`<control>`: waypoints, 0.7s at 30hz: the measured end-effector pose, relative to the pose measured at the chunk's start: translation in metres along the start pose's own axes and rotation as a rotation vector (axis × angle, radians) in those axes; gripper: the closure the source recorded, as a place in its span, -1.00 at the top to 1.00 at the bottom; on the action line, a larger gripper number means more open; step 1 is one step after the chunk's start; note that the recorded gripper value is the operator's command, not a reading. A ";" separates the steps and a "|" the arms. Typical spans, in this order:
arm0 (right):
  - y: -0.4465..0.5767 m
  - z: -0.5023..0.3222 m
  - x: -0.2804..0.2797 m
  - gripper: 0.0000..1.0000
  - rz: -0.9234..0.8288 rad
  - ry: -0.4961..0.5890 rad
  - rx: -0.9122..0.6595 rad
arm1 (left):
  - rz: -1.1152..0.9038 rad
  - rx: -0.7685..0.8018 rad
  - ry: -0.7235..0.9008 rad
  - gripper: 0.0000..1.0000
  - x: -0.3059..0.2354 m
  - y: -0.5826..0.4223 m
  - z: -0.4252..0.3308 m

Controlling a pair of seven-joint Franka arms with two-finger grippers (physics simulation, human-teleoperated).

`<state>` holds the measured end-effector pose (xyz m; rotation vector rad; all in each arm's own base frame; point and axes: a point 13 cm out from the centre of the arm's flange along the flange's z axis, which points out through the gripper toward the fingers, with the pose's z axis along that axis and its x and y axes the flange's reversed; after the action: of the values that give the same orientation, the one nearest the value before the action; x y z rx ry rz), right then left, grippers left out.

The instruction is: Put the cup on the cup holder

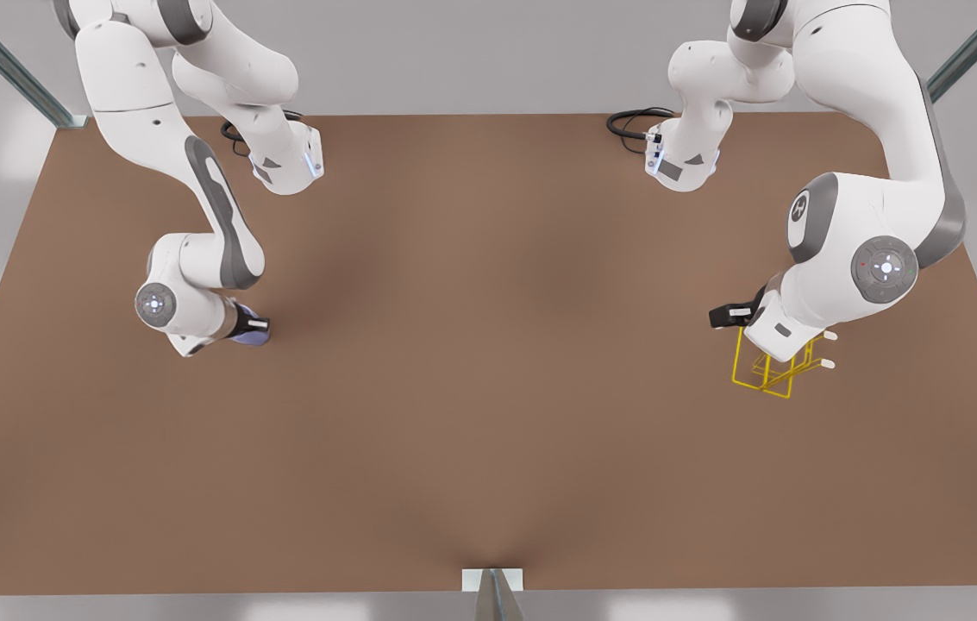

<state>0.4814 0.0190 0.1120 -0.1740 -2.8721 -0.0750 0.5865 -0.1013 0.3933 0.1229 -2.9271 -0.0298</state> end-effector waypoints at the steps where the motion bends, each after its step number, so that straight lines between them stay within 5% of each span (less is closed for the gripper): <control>1: 0.001 -0.001 0.000 -0.57 -0.001 -0.001 0.001 | 0.000 0.000 0.001 1.00 0.000 0.000 0.000; 8: 0.015 -0.036 -0.015 -0.57 0.008 -0.032 -0.026 | -0.004 -0.002 0.003 1.00 0.001 0.002 -0.001; 12: 0.076 -0.080 -0.031 -0.57 0.024 -0.033 -0.172 | -0.008 -0.012 0.000 1.00 0.002 0.006 -0.002; 21: 0.385 -0.109 0.007 -0.57 0.034 0.209 -0.652 | -0.096 -0.017 -0.008 1.00 -0.005 0.015 -0.002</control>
<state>0.5506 0.3945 0.2323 -0.3128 -2.5323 -0.9600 0.5910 -0.0860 0.3950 0.2612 -2.9261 -0.0709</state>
